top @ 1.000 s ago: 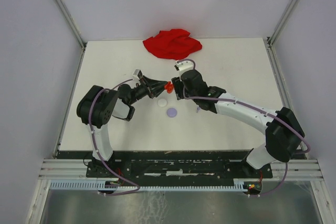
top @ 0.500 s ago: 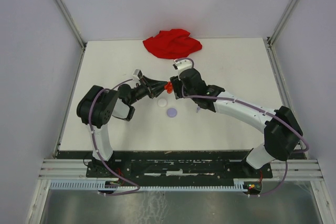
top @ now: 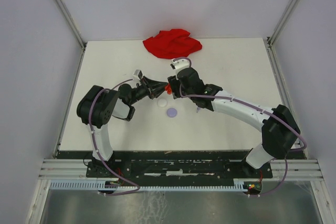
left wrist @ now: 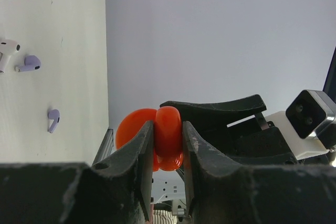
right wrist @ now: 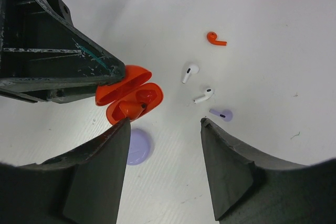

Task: Insert the wireless bluetooth earbuds into the charging case
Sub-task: Place the earbud in the charging case.

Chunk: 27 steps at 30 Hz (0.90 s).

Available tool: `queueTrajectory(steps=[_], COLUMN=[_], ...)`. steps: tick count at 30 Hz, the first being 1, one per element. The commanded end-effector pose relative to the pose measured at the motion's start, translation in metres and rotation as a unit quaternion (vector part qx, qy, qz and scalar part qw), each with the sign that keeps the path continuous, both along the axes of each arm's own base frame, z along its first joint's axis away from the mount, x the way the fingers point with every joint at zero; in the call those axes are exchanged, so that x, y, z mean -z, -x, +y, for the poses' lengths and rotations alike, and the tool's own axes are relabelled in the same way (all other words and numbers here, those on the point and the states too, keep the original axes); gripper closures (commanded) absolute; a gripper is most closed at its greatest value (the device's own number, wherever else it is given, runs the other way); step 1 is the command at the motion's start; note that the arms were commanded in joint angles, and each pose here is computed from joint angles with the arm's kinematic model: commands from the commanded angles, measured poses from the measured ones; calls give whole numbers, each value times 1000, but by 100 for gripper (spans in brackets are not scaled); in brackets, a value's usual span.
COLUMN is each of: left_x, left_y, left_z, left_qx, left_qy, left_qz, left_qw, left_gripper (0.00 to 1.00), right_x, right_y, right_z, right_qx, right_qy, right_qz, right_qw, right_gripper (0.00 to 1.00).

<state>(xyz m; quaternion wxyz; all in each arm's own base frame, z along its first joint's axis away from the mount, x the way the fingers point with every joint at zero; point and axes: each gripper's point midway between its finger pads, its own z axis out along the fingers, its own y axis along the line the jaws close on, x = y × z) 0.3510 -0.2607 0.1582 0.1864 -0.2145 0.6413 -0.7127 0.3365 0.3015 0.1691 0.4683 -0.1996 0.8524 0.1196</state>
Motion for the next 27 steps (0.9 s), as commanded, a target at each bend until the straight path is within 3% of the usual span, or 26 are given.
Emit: queueTrajectory(steps=[1,27], left_x=[-19,-22], left_y=[5,10], left_z=[-4,-11], left_qx=[6,15], left_qy=[-2,-4], left_qz=[-52,-57], left_qw=[999,998], left_gripper=[97,97], right_x=[-23,-23], right_y=[-9,-22], right_z=[14,13], right_qx=[-2,24], right_qy=[-27,-12], right_qz=[-22,-30], right_qw=[999,999], right_gripper=[36,36])
